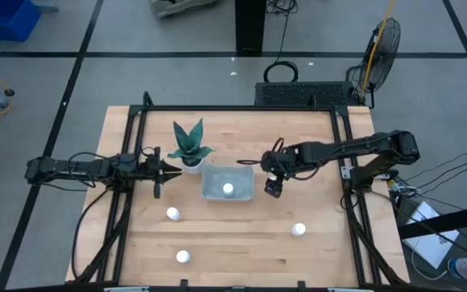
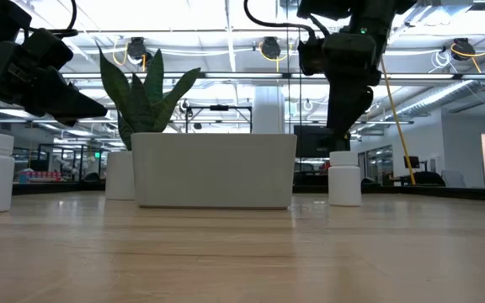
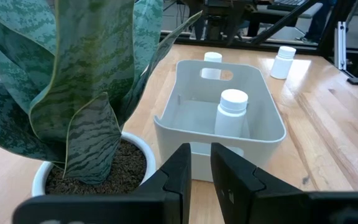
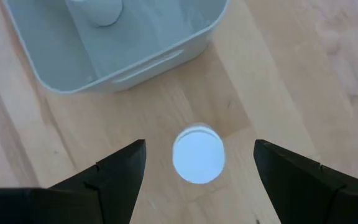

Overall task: Pick and place pill bottles into a basket
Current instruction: Put the white pill bottle into the gray bin

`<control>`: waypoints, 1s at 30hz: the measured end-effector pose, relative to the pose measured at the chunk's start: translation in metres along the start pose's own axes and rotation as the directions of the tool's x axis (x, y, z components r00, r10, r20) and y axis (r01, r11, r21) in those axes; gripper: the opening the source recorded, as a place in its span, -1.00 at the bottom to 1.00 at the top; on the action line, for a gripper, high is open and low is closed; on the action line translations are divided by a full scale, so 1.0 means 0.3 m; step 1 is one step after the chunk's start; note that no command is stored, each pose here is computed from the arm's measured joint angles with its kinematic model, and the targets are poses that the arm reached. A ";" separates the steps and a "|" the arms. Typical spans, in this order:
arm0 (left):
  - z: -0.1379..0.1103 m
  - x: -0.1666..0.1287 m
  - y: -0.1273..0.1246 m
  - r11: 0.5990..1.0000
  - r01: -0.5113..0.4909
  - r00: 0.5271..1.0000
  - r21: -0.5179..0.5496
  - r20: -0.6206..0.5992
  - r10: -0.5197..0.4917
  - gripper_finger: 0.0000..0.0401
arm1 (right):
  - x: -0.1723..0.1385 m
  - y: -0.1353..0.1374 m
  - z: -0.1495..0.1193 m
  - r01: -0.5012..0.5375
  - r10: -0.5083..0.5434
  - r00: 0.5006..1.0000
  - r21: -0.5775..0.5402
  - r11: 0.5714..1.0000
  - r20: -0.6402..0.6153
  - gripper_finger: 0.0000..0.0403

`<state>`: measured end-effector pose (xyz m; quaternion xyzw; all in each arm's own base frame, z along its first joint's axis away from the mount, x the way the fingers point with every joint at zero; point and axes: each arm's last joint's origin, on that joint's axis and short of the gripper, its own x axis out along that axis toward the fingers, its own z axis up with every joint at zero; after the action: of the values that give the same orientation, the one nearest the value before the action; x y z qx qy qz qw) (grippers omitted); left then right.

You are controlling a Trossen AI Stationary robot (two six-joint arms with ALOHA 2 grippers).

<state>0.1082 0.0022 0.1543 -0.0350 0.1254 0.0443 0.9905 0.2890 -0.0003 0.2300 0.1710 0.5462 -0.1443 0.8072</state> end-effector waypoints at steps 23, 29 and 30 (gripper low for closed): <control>0.000 0.000 0.000 1.000 0.000 1.000 -0.001 0.000 0.000 -0.68 | 0.104 -0.015 -0.071 -0.037 0.037 0.999 0.024 0.999 0.005 0.46; 0.000 0.000 0.000 1.000 0.000 1.000 0.000 0.001 0.000 -0.68 | 0.119 -0.019 -0.078 -0.045 0.045 0.999 0.025 0.999 0.021 0.45; 0.000 0.000 0.000 1.000 0.000 1.000 0.000 0.000 0.000 -0.68 | 0.122 -0.020 -0.081 -0.044 0.044 0.999 0.026 0.999 0.018 0.44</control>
<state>0.1082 0.0022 0.1544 -0.0352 0.1252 0.0443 0.9905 0.2794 0.0032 0.1867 0.1922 0.5332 -0.1350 0.8127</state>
